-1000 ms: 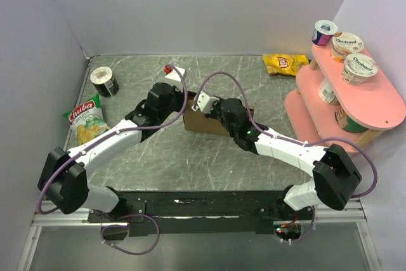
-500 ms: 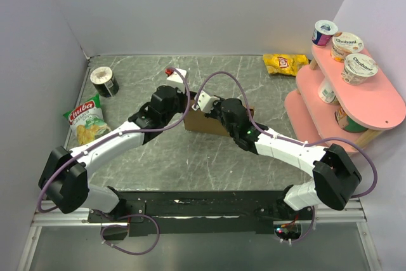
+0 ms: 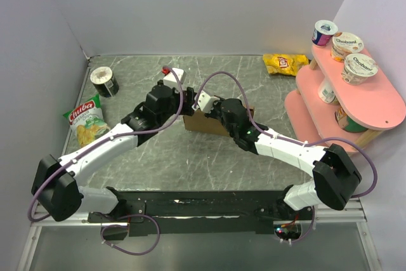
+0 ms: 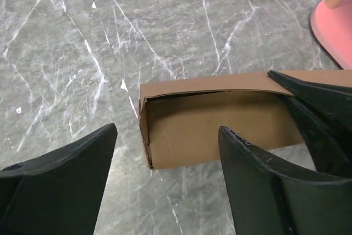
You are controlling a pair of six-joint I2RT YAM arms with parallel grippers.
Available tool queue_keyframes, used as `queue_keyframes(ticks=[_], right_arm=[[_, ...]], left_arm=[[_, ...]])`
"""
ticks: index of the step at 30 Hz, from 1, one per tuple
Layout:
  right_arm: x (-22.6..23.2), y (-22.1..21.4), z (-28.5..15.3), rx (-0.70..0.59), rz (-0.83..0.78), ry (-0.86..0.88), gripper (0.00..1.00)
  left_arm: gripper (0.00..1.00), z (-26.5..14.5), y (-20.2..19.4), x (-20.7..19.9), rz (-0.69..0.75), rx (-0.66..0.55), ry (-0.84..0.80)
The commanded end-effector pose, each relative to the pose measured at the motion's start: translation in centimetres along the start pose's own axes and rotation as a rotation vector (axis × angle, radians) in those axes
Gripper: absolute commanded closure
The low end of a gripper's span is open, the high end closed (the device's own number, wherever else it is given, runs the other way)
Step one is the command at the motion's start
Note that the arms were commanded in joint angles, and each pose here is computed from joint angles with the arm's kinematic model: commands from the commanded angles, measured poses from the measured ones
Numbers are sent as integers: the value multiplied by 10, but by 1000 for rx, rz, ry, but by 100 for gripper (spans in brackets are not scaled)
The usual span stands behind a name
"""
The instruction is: Fold the paper box
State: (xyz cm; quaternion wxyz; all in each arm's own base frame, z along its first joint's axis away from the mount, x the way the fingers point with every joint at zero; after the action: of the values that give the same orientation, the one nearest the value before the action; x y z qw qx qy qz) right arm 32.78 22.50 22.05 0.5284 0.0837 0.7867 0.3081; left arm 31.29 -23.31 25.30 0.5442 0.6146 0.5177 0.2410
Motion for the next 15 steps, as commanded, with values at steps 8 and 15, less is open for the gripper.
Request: queue_keyframes(ticks=[8, 15], right_arm=[[30, -17, -4, 45, 44, 104, 95], [31, -18, -3, 49, 41, 106, 94]], left_arm=[[21, -29, 68, 11, -225, -19, -159], [19, 5, 75, 7, -332, 44, -167]])
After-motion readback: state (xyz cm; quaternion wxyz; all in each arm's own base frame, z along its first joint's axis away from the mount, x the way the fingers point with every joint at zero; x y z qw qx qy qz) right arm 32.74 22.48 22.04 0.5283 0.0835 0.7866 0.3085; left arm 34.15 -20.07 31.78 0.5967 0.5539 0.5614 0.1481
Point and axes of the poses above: each gripper's point midway between its finger pads, its own z axis out along the fingers, its own x axis along the line the jaws close on, y = z × x, the point moved 4 cm from there along -z, back along the fingers, and after that the axes turned 7 degrees about -z, right-handed, at the moved point
